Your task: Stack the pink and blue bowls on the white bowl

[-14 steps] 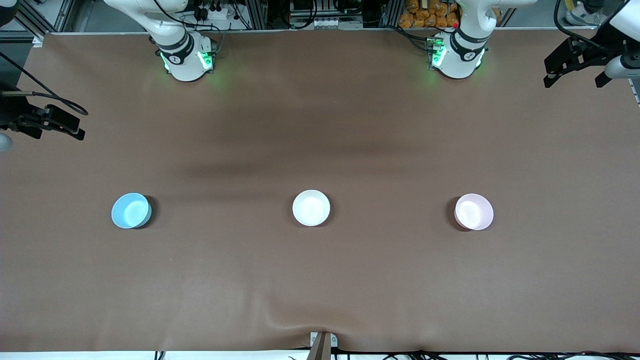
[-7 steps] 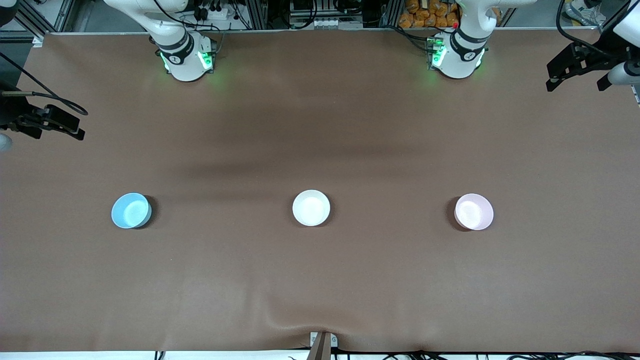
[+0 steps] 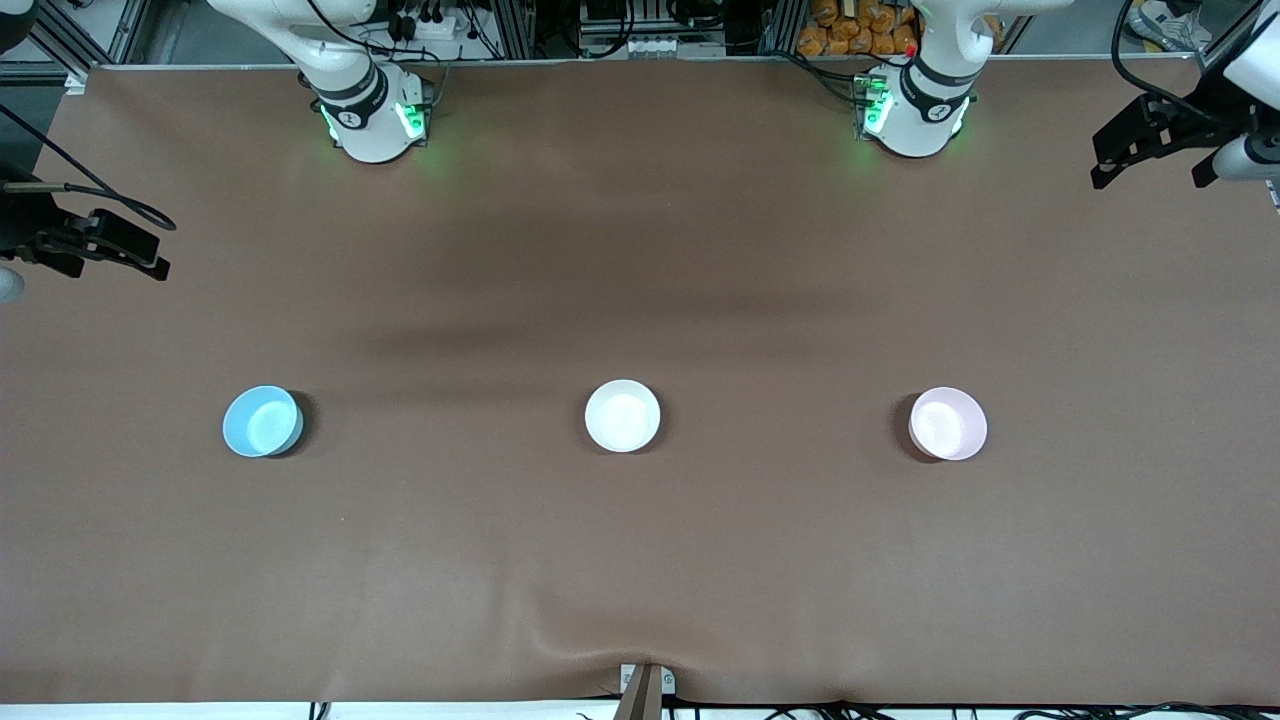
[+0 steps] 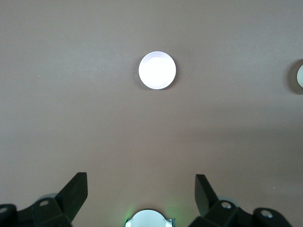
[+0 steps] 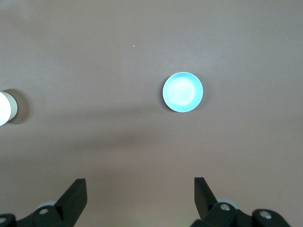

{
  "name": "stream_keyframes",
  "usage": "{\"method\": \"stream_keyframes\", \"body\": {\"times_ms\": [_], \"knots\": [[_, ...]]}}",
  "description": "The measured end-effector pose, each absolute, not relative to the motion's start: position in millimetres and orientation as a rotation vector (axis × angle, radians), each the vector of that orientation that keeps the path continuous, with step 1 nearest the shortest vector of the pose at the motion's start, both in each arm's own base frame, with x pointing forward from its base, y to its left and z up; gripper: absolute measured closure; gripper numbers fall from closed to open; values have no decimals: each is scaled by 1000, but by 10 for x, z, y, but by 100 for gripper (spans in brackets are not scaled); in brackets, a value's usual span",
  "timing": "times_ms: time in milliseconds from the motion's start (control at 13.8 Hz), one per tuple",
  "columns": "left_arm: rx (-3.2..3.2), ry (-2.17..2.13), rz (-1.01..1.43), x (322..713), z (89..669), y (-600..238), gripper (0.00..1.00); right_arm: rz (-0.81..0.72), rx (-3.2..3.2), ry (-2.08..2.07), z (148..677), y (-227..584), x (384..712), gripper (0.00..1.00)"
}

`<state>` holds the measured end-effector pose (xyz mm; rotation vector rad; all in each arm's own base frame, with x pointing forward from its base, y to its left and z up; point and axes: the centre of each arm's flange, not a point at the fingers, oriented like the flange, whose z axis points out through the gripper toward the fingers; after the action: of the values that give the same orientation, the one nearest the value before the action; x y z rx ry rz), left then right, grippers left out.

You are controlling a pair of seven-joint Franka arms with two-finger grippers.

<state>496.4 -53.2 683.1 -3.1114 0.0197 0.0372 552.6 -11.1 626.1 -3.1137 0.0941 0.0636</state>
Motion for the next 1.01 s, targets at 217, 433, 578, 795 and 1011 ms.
{"method": "stream_keyframes", "body": {"times_ms": [217, 433, 578, 795, 1011], "knots": [[-3120, 21, 56, 5003, 6774, -537, 0, 64, -3114, 94, 6260, -111, 5525, 0], [-3121, 21, 56, 5017, 6761, -540, 0, 64, -3114, 94, 6260, -112, 5525, 0], [-3122, 23, 58, 5037, 6736, -542, 0, 64, -3114, 94, 6260, -111, 5525, 0], [-3137, 17, 39, 5206, 6407, -498, 0, 64, -3114, 94, 6260, -110, 5525, 0], [-3150, -12, 15, 5397, 5784, -375, 0, 64, -3114, 93, 6260, -109, 5525, 0]]}}
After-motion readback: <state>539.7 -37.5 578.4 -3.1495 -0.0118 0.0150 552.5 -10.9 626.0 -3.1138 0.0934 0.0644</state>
